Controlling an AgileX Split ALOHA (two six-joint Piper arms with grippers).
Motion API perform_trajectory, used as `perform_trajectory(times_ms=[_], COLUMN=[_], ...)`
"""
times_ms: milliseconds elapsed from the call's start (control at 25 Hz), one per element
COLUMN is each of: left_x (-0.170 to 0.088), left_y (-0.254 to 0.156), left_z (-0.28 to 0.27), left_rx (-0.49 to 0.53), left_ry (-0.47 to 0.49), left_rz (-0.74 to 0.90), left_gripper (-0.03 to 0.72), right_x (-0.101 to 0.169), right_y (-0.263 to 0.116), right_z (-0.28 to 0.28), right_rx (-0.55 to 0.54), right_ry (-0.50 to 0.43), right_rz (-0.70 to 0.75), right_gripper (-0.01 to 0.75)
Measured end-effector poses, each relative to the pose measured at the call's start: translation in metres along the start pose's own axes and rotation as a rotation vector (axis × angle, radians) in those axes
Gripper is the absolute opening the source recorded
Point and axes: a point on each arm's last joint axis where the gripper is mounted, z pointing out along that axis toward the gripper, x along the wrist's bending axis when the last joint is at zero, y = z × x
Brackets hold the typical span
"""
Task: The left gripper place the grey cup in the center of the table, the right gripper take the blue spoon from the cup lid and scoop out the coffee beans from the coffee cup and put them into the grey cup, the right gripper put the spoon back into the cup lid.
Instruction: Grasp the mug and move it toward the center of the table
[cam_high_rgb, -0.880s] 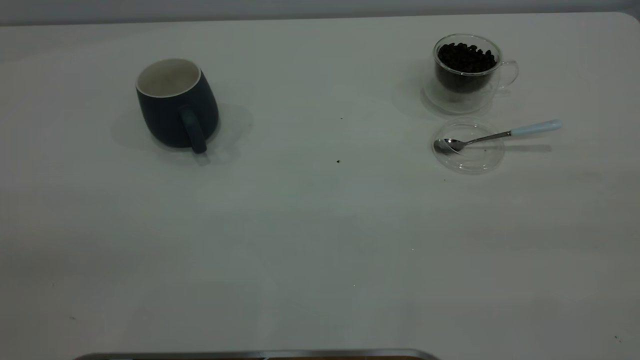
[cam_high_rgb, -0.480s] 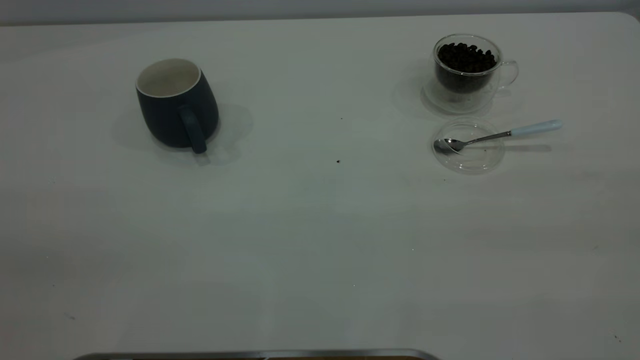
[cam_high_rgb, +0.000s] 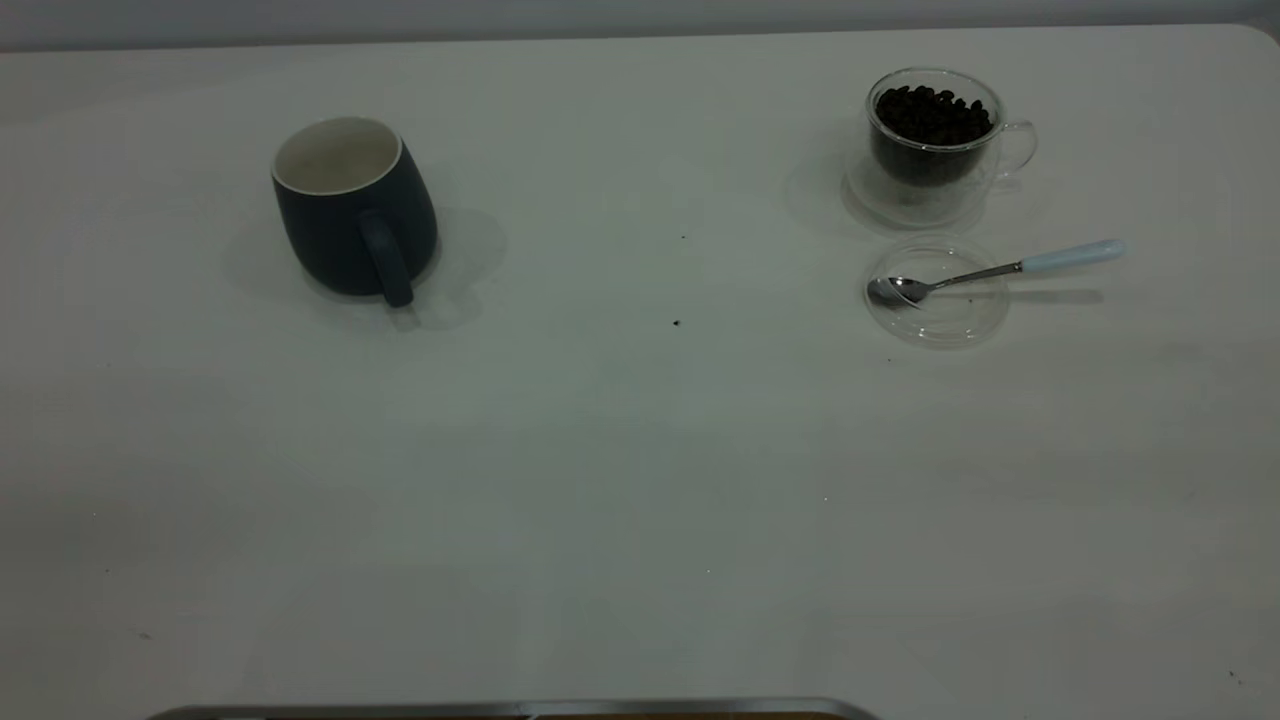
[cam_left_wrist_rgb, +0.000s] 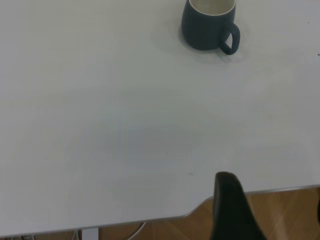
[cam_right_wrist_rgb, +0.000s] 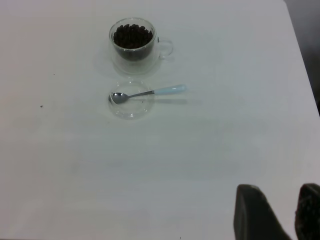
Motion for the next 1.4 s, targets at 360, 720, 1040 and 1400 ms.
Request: perform_trajectory(times_ms=[360, 720, 1040, 1400], left_x=[0.0, 0.0, 0.009, 0.027], left_y=[0.0, 0.0, 0.027, 0.101], left_z=[0.0, 0.0, 0.016, 0.096], left_rx=[0.0, 0.0, 0.08, 0.24], left_ry=[0.0, -0.001, 0.055, 0.086], left_rz=[0.0, -0.009, -0.147, -0.18], left_gripper=[0.476, 0.476, 0.476, 0.476], right_x=[0.0, 0.0, 0.0, 0.0], right_y=[0.0, 0.0, 0.0, 0.0], right_z=[0.0, 0.0, 0.0, 0.0], right_rx=[0.0, 0.0, 0.0, 0.0], right_ry=[0.0, 0.0, 0.0, 0.0], right_rz=[0.0, 0.0, 0.0, 0.0], right_gripper=[0.238, 0.238, 0.238, 0.238])
